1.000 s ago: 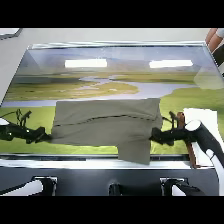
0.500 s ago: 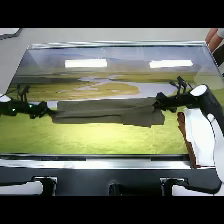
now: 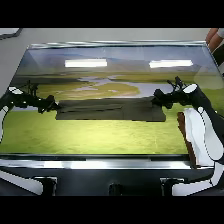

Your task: Fold the shirts.

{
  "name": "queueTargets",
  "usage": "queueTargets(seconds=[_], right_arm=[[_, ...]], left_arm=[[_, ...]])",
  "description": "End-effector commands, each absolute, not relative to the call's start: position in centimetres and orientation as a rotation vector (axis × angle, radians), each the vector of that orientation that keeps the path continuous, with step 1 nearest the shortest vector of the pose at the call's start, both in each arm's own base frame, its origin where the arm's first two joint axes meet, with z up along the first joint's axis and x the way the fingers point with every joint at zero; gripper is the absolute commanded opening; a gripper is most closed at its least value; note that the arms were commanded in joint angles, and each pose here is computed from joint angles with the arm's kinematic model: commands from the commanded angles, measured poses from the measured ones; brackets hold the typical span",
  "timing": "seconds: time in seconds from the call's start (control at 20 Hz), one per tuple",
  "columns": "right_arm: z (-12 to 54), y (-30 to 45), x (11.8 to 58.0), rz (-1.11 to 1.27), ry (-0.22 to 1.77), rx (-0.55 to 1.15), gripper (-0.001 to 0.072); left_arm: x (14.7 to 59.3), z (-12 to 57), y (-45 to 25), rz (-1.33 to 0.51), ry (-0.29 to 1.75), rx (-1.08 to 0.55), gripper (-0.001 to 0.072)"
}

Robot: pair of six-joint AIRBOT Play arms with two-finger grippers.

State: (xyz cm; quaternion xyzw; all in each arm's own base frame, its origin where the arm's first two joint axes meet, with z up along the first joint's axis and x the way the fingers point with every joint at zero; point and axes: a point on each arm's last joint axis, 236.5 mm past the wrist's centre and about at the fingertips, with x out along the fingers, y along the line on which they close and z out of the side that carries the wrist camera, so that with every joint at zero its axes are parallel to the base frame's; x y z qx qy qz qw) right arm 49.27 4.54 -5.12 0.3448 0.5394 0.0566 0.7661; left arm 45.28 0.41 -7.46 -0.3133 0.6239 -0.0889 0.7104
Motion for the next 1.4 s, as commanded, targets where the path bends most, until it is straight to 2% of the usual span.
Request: queueTargets(seconds=[0.0,0.05,0.15,0.25,0.35,0.7,0.85,0.9,1.0,1.05,1.1,1.15,1.2,1.25,1.35], right_arm=[[-4.8,4.2,49.0,0.142,1.178,0.734,0.0482],[-3.9,3.8,48.4,0.173,1.177,0.697,0.065],[-2.6,0.5,46.8,0.16,1.184,0.604,0.0693],[-4.0,-4.6,44.3,0.04,1.263,0.527,0.07],[-5.8,-5.6,42.5,0.007,1.353,0.599,0.0709],[-8.9,2.0,43.6,0.219,1.429,0.871,0.0713],[-9.7,5.0,43.6,0.262,1.462,0.849,0.0708],[-9.7,6.0,43.6,0.277,1.466,0.83,0.0674],[-9.2,7.5,43.9,0.293,1.456,0.806,0.036],[-8.4,7.8,44.1,0.293,1.442,0.803,0.0174],[-7.3,8.0,44.2,0.287,1.43,0.808,0.004],[-5.8,8.3,44.3,0.287,1.409,0.809,0.0041],[-4.1,8.8,44.3,0.304,1.378,0.784,0.004],[-2.3,9.3,44.1,0.323,1.355,0.756,0.0039],[1.2,11.0,42.9,0.346,1.331,0.694,0.0039]], left_arm=[[45.5,-7.8,0.9,-0.191,1.395,-0.717,0.0515],[45.5,-7.2,1.5,-0.187,1.394,-0.73,0.069],[45.8,-5.1,3.1,-0.194,1.375,-0.733,0.069],[46.1,-2.6,4.6,-0.186,1.323,-0.723,0.069],[46.4,0.1,5.6,-0.166,1.247,-0.702,0.069],[46.0,7.5,3.0,-0.235,1.122,-0.63,0.0689],[45.8,9.5,-0.1,-0.314,1.103,-0.626,0.069],[45.6,9.8,-1.2,-0.339,1.111,-0.614,0.0689],[45.1,9.6,-3.8,-0.403,1.136,-0.565,0.068],[44.9,9.4,-5.4,-0.446,1.148,-0.529,0.061],[44.5,8.9,-7.1,-0.489,1.163,-0.495,0.0501],[43.9,8.2,-9.2,-0.536,1.182,-0.458,0.0279],[43.4,7.2,-11.4,-0.577,1.197,-0.425,0.0106],[43.0,5.8,-13.9,-0.602,1.212,-0.408,0.0028],[42.4,2.8,-19.3,-0.633,1.215,-0.391,0.0027]])
